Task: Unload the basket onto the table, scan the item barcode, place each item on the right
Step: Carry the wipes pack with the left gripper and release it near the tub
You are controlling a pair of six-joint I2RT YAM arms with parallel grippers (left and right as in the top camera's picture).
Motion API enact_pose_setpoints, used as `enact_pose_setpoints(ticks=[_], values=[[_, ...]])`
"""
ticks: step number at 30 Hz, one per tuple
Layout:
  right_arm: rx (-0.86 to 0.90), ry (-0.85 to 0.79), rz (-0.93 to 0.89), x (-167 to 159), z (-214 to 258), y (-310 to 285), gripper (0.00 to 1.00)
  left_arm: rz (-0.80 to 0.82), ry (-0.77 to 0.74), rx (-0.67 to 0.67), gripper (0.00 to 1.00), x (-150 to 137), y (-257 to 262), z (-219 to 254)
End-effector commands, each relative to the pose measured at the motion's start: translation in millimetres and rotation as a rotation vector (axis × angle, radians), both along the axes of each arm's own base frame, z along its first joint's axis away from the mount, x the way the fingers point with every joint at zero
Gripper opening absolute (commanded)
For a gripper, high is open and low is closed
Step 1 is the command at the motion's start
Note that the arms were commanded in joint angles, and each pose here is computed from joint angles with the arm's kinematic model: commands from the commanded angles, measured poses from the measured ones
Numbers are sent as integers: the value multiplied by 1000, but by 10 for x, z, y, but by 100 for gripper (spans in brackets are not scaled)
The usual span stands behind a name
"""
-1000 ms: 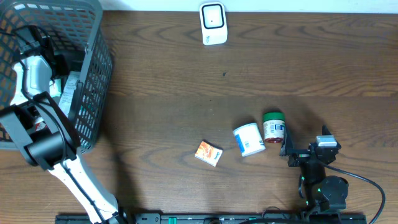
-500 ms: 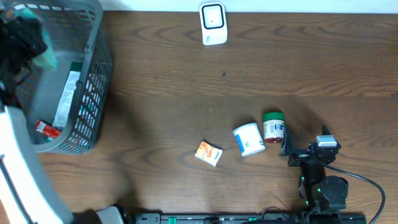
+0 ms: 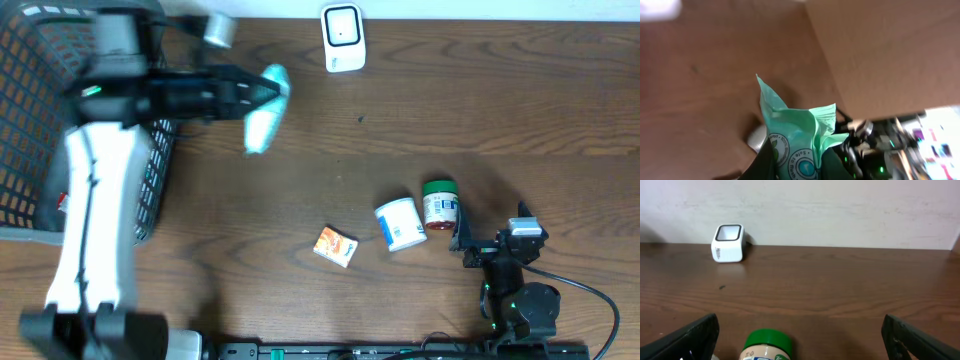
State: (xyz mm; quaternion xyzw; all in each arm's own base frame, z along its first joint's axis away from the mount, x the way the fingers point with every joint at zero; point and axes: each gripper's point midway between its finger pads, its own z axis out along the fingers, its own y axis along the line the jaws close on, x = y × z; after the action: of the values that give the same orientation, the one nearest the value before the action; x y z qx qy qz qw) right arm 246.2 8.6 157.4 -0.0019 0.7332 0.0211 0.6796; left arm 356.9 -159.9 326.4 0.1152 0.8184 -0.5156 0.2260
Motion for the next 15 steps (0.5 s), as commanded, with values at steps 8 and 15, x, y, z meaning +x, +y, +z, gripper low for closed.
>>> enact_pose_setpoints(ticks=[8,15], values=[[-15,0,0,-1,-10,3,99,-454,330,-253,8,-60,-1281,-1284],[-15,0,0,-1,-10,3,99,-457,443,-259,14,60,-1383,-2127]])
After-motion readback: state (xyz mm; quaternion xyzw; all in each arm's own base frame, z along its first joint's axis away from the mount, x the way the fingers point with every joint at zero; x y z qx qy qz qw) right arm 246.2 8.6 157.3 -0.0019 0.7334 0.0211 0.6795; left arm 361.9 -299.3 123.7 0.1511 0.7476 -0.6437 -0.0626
